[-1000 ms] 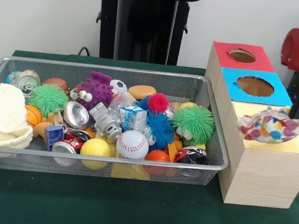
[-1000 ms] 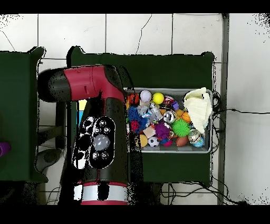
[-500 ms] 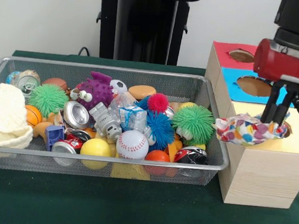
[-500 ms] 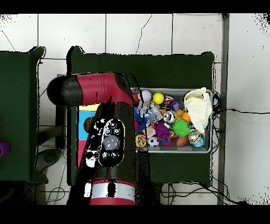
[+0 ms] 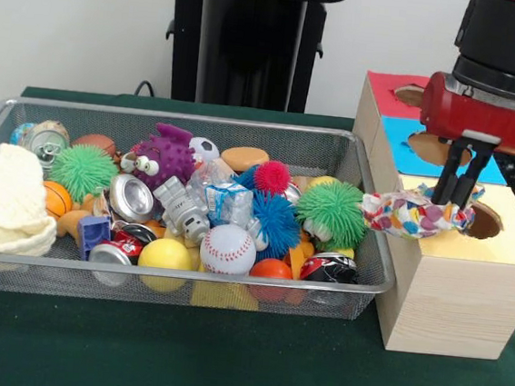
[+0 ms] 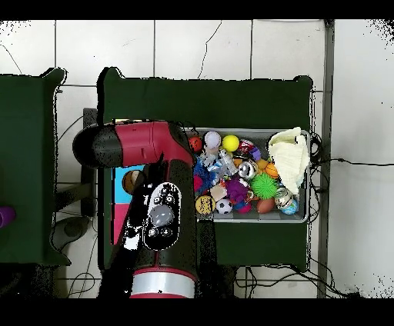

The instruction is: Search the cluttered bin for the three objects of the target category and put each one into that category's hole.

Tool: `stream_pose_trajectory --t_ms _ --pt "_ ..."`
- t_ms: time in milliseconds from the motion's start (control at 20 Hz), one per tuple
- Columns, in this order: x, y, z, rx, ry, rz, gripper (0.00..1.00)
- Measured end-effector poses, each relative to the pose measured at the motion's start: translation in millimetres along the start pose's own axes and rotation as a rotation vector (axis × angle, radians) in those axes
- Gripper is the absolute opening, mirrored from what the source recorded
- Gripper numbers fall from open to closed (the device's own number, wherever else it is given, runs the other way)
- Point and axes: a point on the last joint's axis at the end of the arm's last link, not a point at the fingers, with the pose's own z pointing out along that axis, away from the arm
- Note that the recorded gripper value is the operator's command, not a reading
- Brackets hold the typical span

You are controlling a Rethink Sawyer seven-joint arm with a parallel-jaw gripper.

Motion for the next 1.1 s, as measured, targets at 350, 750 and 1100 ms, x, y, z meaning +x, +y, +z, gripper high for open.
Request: stream_pose_trajectory --t_ms 350,750,1100 --pt "18.4 14 -3 0.011 0.017 -0.029 0.00" --pt "23.2 32 -13 0.026 -0.013 -0.064 0.00" --pt "25.9 40 -15 0.033 -0.035 -0.083 0.00"
